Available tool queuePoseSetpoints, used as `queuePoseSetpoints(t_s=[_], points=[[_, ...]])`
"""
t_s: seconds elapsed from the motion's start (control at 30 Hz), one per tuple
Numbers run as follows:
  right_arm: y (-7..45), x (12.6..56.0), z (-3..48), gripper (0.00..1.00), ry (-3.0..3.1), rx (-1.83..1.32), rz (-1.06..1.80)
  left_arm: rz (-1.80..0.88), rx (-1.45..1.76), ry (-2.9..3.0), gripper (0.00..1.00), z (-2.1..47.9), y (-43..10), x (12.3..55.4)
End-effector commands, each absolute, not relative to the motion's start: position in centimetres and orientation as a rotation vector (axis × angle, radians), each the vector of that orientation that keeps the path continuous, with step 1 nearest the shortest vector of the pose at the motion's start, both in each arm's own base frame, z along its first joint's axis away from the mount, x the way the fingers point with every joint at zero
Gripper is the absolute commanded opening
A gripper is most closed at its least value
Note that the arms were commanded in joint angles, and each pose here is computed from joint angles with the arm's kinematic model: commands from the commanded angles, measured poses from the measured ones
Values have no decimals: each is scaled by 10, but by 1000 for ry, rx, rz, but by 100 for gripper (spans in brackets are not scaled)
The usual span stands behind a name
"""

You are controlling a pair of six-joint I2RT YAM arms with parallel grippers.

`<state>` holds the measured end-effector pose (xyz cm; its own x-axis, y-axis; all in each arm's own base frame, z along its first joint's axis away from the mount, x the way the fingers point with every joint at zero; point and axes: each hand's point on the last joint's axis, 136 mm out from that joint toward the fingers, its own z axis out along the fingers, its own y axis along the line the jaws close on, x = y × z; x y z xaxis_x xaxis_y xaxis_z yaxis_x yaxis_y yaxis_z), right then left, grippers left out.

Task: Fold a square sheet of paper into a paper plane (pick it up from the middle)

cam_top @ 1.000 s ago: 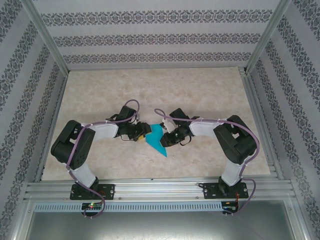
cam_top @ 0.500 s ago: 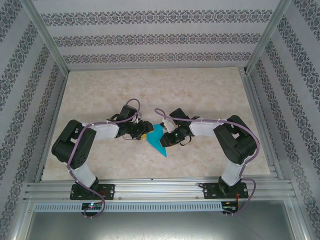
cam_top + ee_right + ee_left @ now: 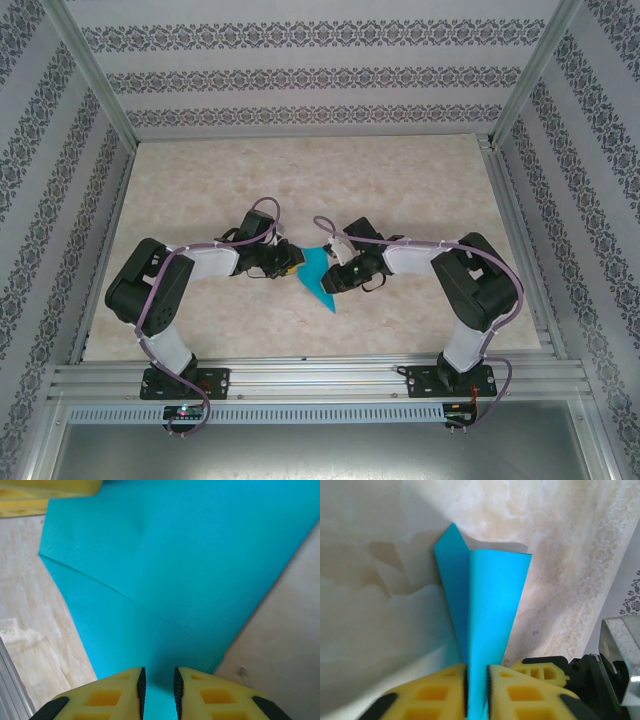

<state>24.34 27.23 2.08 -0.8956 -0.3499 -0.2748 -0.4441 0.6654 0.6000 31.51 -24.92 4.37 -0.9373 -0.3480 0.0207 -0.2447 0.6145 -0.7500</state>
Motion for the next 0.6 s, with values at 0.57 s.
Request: queuePoseSetpoints(t_s=[0.57], points=[[281,249,80,38,2153,-755,330,-1208,-535,2637,3,68,-244,321]])
